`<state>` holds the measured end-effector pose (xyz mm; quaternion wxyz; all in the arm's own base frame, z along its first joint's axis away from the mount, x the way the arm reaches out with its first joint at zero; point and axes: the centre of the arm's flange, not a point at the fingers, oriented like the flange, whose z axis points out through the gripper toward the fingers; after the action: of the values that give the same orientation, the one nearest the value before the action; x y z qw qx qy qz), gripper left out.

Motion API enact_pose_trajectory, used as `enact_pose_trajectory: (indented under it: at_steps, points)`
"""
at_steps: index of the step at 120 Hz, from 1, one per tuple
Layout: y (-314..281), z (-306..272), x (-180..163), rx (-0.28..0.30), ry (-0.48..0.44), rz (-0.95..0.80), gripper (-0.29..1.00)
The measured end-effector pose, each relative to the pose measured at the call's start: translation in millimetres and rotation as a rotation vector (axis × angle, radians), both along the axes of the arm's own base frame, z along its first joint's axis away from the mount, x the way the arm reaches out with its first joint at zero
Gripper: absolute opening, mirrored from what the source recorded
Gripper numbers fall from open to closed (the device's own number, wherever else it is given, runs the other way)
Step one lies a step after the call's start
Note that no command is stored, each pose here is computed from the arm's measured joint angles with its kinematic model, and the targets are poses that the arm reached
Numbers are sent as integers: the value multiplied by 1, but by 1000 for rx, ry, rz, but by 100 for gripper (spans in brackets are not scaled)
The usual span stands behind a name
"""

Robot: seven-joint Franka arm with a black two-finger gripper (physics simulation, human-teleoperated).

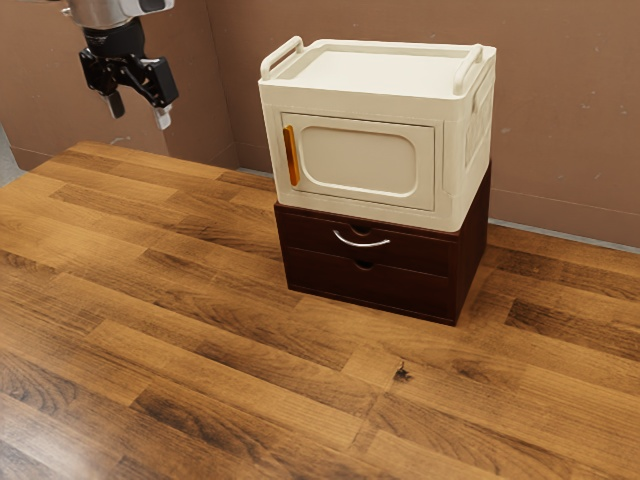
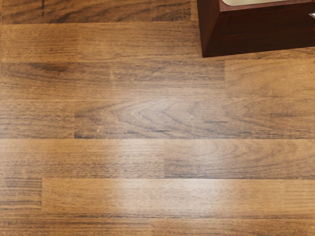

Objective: Pull the drawer handle with one arm to open the drawer

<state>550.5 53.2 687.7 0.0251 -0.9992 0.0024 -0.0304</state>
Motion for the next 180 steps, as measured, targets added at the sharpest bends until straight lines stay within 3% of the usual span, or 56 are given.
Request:
enact_pose_trajectory:
  at_steps: [36,48,57,66,73,78,87,96,108,113,131,147,162,180]
  points:
    - [-2,0,0,0,0,-3,70]
    - [-4,70,-23,14,-134,-33,70]
    - [-9,123,-51,38,-235,-148,70]
    - [-57,136,-62,51,-247,-415,70]
    - [-126,121,-61,32,-201,-685,70]
    - [-170,106,-66,-18,-161,-865,70]
    - [-210,88,-76,-81,-110,-1084,70]
    - [-198,78,-73,-108,-84,-1178,70]
    - [-150,64,-58,-98,-52,-1210,70]
    - [-129,54,-71,-97,-44,-1217,70]
    - [-94,-7,-152,-83,-91,-1313,70]
    - [-90,-39,-189,-41,-185,-1413,70]
    - [-99,-70,-197,-4,-241,-1498,70]
    - [-156,-116,-195,22,-353,-1643,70]
